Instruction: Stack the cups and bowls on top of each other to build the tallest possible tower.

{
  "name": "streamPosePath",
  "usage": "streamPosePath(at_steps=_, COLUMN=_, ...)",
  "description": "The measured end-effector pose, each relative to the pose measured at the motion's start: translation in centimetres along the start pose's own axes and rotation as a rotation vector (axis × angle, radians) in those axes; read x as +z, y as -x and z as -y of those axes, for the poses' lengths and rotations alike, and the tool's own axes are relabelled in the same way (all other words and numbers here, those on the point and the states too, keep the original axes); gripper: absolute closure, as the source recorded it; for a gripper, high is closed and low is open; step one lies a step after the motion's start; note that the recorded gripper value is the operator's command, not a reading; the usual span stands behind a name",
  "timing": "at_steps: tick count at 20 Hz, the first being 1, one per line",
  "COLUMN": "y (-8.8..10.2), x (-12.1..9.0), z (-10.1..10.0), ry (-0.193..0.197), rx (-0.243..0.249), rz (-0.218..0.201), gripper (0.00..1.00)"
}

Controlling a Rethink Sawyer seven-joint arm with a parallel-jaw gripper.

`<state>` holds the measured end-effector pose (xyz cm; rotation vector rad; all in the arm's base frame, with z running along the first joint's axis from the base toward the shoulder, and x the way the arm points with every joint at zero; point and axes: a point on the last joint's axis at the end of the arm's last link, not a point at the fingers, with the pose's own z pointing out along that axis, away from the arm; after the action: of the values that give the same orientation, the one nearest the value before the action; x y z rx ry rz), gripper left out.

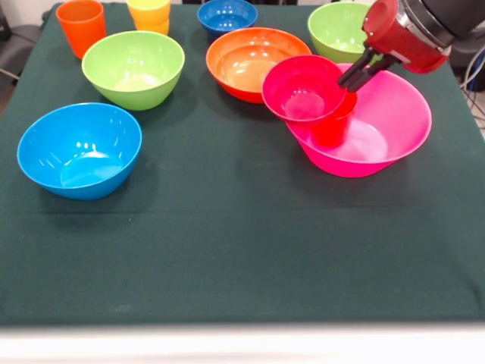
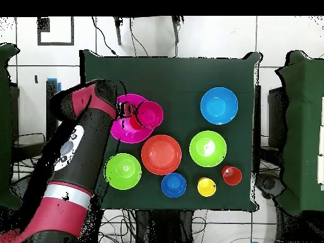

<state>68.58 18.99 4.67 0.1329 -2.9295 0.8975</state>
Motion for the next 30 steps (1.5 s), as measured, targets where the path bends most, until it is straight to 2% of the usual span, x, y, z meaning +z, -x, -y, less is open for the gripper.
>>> streamPosePath(at_steps=7, y=0.2, x=-0.1, z=-0.5, ry=-0.029, rx=-0.014, rz=0.002, gripper=1.0)
streamPosePath(at_steps=13, y=0.4, x=-0.6, z=0.2, ry=-0.028, rx=-0.004, rz=0.007, gripper=1.0)
streamPosePath(at_steps=17, y=1.0, x=-2.0, z=1.9, ry=-0.018, rx=0.022, rz=0.019, gripper=1.0)
streamPosePath(at_steps=19, y=1.6, x=-3.8, z=3.5, ry=-0.007, rx=0.048, rz=0.035, gripper=1.0)
streamPosePath(at_steps=30, y=2.3, x=-8.7, z=5.9, ry=0.017, rx=0.086, rz=0.092, gripper=1.0)
